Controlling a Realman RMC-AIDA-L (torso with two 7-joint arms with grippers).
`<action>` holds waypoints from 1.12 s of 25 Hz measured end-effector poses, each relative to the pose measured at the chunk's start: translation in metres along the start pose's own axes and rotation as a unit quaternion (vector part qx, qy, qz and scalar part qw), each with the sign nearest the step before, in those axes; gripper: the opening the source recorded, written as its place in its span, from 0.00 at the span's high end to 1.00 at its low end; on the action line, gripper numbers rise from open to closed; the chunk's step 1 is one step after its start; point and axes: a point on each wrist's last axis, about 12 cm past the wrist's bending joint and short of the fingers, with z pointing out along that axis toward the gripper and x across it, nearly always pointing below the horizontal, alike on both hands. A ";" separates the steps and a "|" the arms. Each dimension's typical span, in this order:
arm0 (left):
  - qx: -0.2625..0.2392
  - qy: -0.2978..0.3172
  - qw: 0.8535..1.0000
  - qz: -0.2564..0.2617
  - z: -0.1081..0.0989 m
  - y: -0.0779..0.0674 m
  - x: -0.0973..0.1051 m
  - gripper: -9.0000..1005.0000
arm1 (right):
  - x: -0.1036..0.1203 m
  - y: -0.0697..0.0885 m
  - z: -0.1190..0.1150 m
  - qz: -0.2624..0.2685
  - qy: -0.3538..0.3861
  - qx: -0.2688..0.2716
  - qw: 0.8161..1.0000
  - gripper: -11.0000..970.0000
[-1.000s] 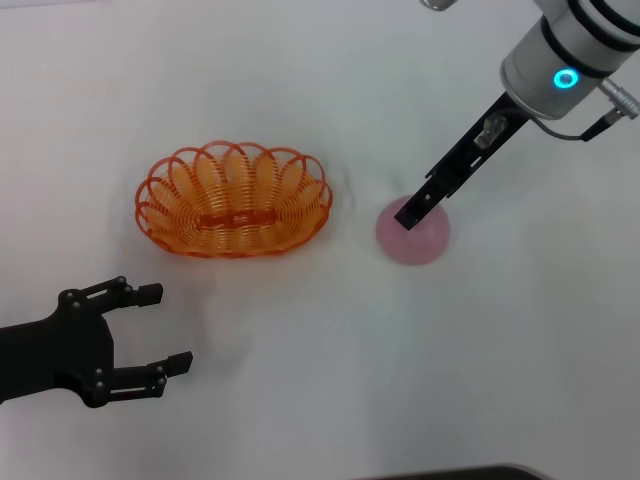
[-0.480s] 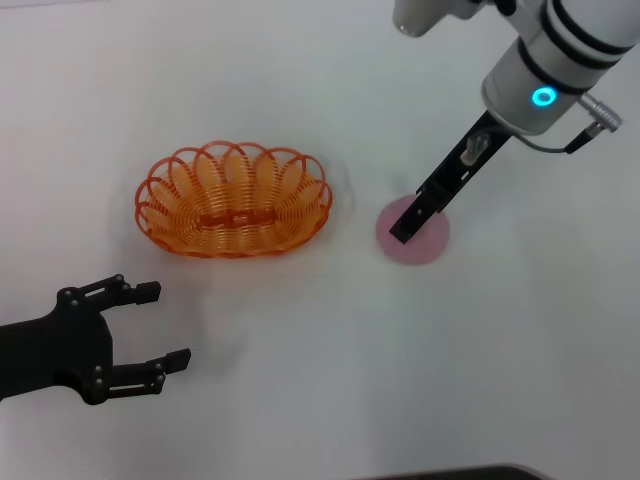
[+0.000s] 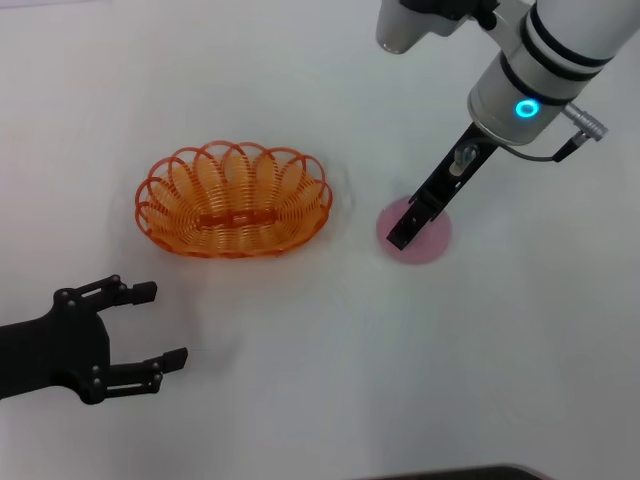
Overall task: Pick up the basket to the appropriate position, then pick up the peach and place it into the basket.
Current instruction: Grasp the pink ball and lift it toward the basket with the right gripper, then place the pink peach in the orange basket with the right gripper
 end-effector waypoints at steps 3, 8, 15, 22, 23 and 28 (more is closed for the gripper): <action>-0.001 0.000 1.000 0.000 0.000 0.000 0.000 0.14 | 0.000 0.002 0.002 -0.002 0.008 0.005 1.000 0.07; -0.004 0.003 1.000 0.000 0.000 0.001 0.000 0.14 | -0.001 0.004 0.002 -0.009 0.010 0.007 1.000 0.31; -0.006 0.002 1.000 0.000 0.000 0.002 0.000 0.14 | -0.004 0.004 -0.011 -0.004 -0.019 -0.011 1.000 0.53; -0.007 -0.001 1.000 -0.001 0.000 0.002 0.000 0.14 | -0.005 -0.001 -0.025 0.002 -0.053 -0.035 0.998 0.66; -0.007 -0.002 1.000 -0.002 0.001 0.002 0.000 0.14 | -0.008 -0.001 -0.029 0.001 -0.069 -0.043 0.997 0.68; -0.007 -0.005 1.000 -0.004 0.001 0.002 0.000 0.14 | -0.019 0.008 -0.048 -0.016 -0.134 -0.090 0.987 0.72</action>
